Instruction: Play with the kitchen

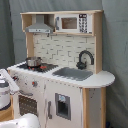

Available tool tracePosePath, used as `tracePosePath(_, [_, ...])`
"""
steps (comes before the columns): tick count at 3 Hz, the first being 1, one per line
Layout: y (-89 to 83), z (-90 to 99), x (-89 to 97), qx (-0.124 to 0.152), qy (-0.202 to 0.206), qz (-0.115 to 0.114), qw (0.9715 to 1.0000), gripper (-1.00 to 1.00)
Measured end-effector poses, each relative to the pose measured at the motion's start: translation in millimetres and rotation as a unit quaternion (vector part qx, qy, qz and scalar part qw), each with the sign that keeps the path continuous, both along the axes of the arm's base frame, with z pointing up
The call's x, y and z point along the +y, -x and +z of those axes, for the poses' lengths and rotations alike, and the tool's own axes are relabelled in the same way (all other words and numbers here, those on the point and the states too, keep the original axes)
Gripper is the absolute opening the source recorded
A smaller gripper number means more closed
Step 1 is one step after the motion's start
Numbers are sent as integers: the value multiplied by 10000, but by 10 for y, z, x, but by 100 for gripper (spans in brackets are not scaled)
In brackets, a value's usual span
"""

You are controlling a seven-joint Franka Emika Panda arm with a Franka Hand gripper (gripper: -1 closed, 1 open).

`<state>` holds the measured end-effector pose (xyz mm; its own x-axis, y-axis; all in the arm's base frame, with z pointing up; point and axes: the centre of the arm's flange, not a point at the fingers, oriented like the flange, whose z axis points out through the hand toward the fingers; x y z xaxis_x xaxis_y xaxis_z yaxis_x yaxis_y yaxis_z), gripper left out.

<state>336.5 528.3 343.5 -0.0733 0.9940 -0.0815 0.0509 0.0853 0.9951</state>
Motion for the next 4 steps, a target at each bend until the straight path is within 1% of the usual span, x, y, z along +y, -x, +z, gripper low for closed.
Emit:
tracePosePath(1, [0,-4,-1,38,-501,-39,9987,-100])
tracePosePath(2, [0,-9,-2,78,-1045,-81,9945,-100])
tracePosePath(3, [-4,-18,-5,117,-1541,-122,9879,-100])
tracePosePath(4, [-8,-33,-7,129,-1570,-130,9874,-100])
